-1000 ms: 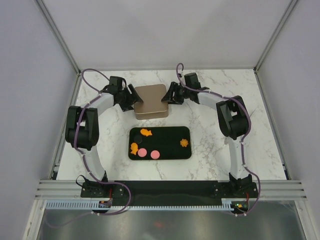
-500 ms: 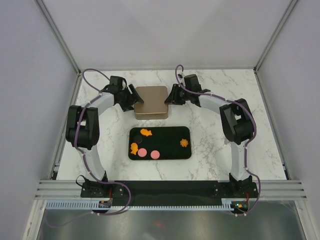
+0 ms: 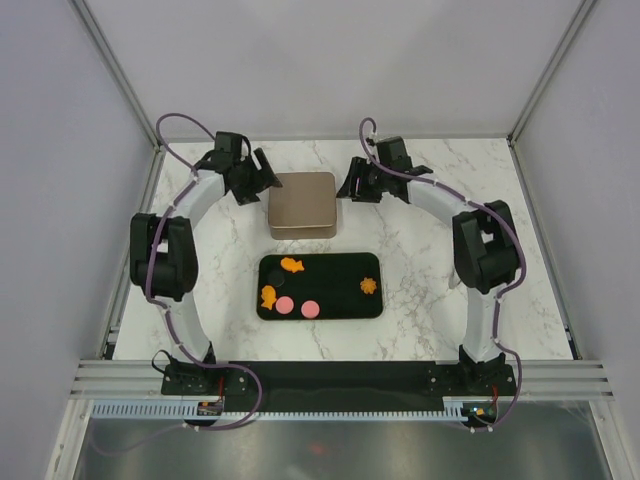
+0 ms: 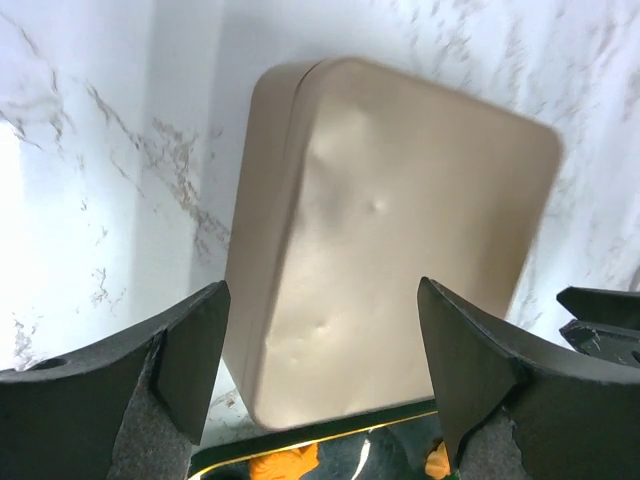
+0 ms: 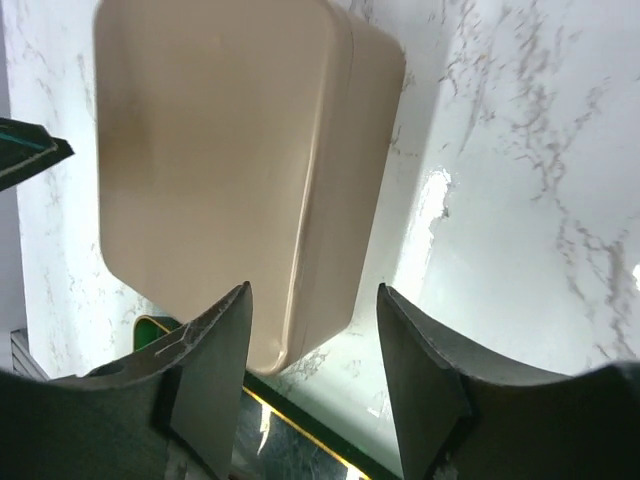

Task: Pack the cookies

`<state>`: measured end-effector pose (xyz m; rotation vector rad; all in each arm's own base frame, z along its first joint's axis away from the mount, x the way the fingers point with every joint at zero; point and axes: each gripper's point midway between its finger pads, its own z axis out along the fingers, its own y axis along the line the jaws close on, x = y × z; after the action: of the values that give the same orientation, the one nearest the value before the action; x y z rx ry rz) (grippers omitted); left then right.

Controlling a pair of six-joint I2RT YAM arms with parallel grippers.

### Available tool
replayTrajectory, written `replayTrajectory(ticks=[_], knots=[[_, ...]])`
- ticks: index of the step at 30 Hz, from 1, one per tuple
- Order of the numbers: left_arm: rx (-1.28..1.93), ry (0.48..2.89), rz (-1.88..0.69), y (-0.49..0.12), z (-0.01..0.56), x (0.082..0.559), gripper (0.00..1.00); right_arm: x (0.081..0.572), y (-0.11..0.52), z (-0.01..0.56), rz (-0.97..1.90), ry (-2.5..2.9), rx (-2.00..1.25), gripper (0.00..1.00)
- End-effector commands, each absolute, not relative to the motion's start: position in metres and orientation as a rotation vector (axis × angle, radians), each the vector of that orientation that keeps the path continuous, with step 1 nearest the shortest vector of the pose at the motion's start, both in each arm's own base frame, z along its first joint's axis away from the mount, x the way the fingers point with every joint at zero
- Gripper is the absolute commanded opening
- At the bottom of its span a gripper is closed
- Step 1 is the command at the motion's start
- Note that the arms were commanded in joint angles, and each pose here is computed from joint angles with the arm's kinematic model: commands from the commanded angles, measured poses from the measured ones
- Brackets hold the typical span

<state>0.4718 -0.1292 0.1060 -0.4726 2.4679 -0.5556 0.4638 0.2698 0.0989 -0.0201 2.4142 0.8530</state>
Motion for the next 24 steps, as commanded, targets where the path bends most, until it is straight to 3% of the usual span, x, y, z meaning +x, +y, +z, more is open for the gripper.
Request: replayTrajectory(ticks=[1, 2, 3, 9, 14, 24], knots=[[-0.389, 2.284, -0.514, -0.117, 0.195, 0.481, 0.84, 0.474, 0.254, 0.193, 0.843, 2.211, -0.045, 0.63], [-0.383, 2.266, -0.522, -0.117, 0.204, 0.478, 0.84, 0.473, 0.25, 0.201, 0.829, 2.195, -0.037, 0.65], [-0.38, 2.249, -0.536, -0.118, 0.214, 0.473, 0.84, 0.469, 0.246, 0.203, 0.824, 2.191, -0.033, 0.82], [-0.277, 2.13, -0.624, -0.128, 0.277, 0.418, 0.84, 0.432, 0.215, 0.265, 0.789, 2.032, 0.008, 0.98], [-0.131, 2.013, -0.636, -0.129, 0.319, 0.36, 0.84, 0.398, 0.19, 0.28, 0.755, 1.938, 0.086, 0.98], [-0.024, 1.996, -0.595, -0.113, 0.282, 0.28, 0.84, 0.343, 0.132, 0.265, 0.549, 1.88, 0.199, 0.98]])
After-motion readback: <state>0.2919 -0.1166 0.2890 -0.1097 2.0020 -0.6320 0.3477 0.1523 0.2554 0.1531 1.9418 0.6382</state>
